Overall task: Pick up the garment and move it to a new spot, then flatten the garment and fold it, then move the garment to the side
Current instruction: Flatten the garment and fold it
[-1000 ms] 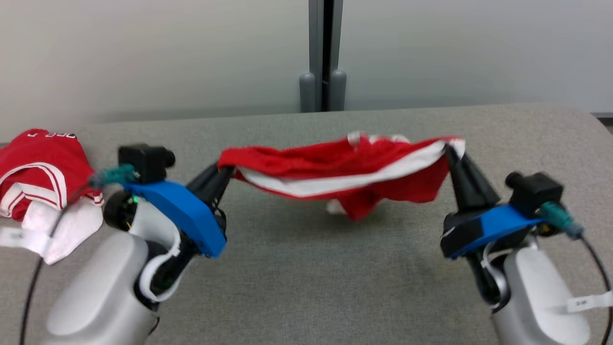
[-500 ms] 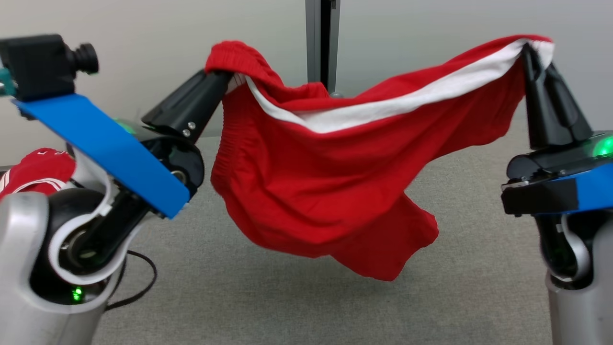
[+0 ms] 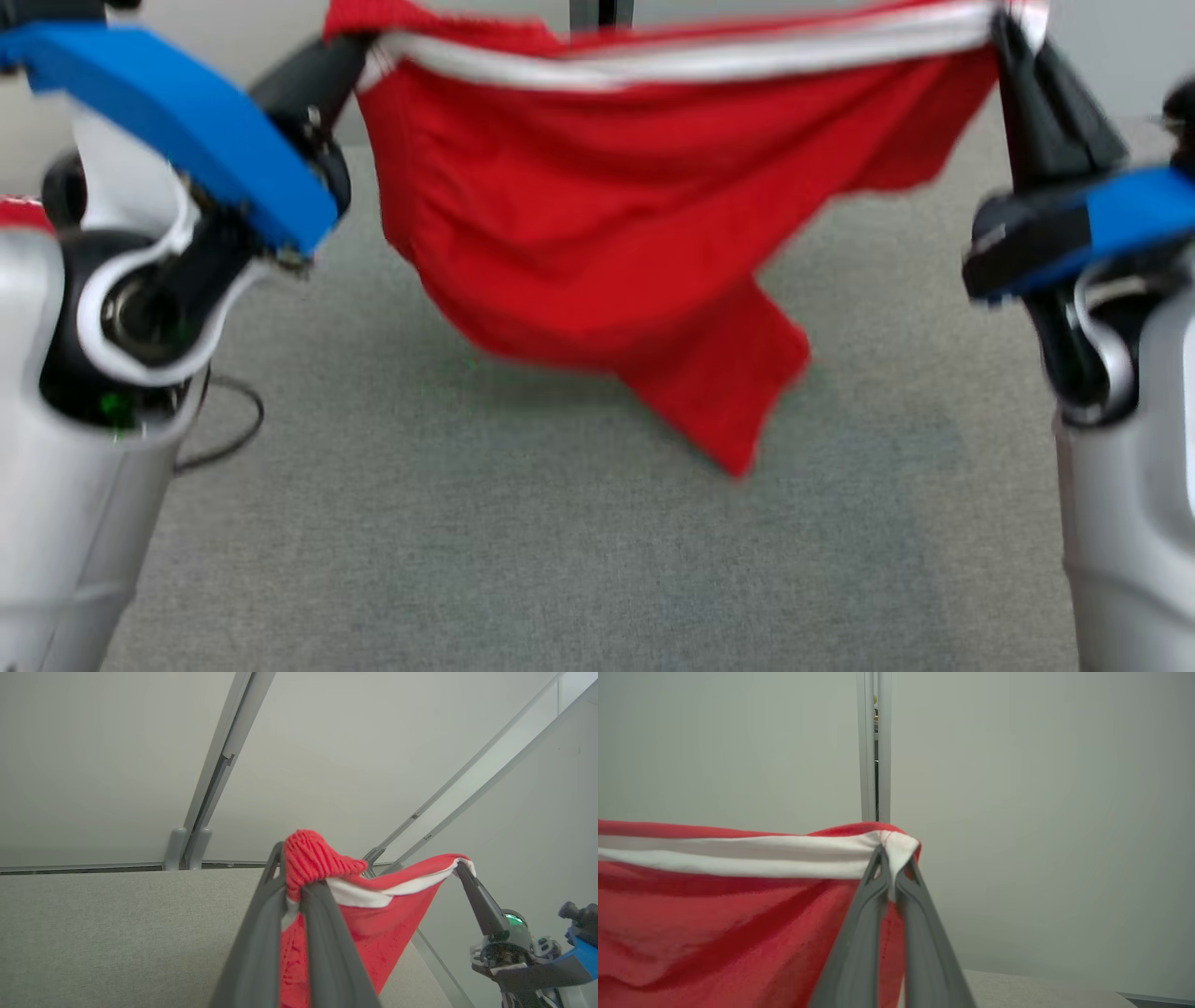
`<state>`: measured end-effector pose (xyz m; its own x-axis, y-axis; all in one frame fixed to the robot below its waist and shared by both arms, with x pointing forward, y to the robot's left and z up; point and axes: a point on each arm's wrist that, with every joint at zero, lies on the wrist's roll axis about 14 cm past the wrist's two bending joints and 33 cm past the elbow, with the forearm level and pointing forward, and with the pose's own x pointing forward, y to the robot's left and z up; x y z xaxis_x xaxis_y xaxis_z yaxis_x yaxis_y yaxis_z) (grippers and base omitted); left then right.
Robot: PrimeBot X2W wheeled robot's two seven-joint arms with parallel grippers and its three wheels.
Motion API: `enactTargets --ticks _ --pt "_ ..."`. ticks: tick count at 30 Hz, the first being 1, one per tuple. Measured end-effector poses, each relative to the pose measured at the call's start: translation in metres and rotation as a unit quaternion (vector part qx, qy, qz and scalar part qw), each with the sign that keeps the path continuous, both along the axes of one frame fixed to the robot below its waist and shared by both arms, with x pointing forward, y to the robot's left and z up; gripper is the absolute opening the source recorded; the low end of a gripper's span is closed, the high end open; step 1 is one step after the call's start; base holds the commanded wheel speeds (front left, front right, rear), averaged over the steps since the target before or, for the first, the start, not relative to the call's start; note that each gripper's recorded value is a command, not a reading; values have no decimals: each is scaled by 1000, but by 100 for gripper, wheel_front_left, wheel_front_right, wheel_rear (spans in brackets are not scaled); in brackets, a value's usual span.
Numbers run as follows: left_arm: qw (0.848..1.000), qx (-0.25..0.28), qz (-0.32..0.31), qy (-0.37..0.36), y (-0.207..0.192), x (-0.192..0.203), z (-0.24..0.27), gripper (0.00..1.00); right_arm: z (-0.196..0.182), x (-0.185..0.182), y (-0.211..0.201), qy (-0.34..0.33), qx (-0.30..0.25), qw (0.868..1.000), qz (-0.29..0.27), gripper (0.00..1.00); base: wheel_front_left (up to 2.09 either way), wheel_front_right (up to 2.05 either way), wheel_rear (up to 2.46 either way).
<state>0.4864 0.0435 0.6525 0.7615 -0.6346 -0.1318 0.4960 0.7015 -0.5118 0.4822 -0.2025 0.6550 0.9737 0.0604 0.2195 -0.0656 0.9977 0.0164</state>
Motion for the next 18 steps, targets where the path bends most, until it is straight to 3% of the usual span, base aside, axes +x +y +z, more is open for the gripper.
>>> enactTargets --ticks 2,6,9,13,18 --pt "1000 6 22 -2 1 29 -7 0 2 28 1 0 -9 1000 0 0 0 0 0" --pt "996 -36 64 -54 -1 82 14 0 28 76 1 -45 -25 999 -10 0 0 0 0" --pt "992 -56 82 -82 0 108 17 0 21 105 6 -44 -27 999 -11 0 0 0 0" --pt "994 -43 83 -49 1 127 -37 0 -41 132 13 19 -26 999 -7 0 0 0 0" --pt "992 -5 85 90 10 110 -168 0 -170 129 25 164 -23 986 8 0 0 0 0"
